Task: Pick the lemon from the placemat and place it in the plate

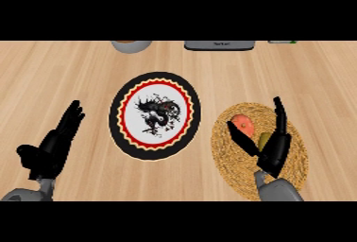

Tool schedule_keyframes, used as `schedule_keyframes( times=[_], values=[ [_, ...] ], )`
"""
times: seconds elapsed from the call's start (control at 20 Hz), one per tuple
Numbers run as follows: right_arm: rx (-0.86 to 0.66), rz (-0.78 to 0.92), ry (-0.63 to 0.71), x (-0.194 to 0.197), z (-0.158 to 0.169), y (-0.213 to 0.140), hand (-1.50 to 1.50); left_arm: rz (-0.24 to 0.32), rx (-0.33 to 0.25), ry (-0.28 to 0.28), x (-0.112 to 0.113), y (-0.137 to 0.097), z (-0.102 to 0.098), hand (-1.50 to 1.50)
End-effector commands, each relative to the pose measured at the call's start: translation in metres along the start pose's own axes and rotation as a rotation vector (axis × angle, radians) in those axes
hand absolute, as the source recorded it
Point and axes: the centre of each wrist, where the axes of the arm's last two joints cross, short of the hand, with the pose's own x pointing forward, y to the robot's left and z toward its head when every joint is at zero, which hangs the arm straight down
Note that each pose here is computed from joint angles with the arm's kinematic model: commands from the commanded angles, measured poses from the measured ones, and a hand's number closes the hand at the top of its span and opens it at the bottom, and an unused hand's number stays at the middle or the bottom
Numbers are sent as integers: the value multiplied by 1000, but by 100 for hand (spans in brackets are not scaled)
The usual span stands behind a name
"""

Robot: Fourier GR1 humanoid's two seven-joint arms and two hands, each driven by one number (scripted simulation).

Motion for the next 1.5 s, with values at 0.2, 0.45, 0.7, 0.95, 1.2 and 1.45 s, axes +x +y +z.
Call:
schedule_keyframes(
  times=[0.2,0.45,0.7,0.95,1.2,1.45],
  values=[
    [-76,197,67,-19,29,-29,-150,-6,11,11,-9,15,6,0],
    [107,386,230,-28,28,-49,-150,-15,23,-1,-8,11,-2,0],
    [228,544,377,-6,28,-55,-150,-8,6,-14,-4,8,-1,0],
    [260,584,481,46,26,-59,-150,-21,16,6,-12,18,-2,0],
    [266,651,543,70,17,-66,-150,-2,-9,1,-23,6,-6,0],
    [293,741,612,71,-14,-57,-150,2,2,-5,-23,2,-10,0]
  ],
)
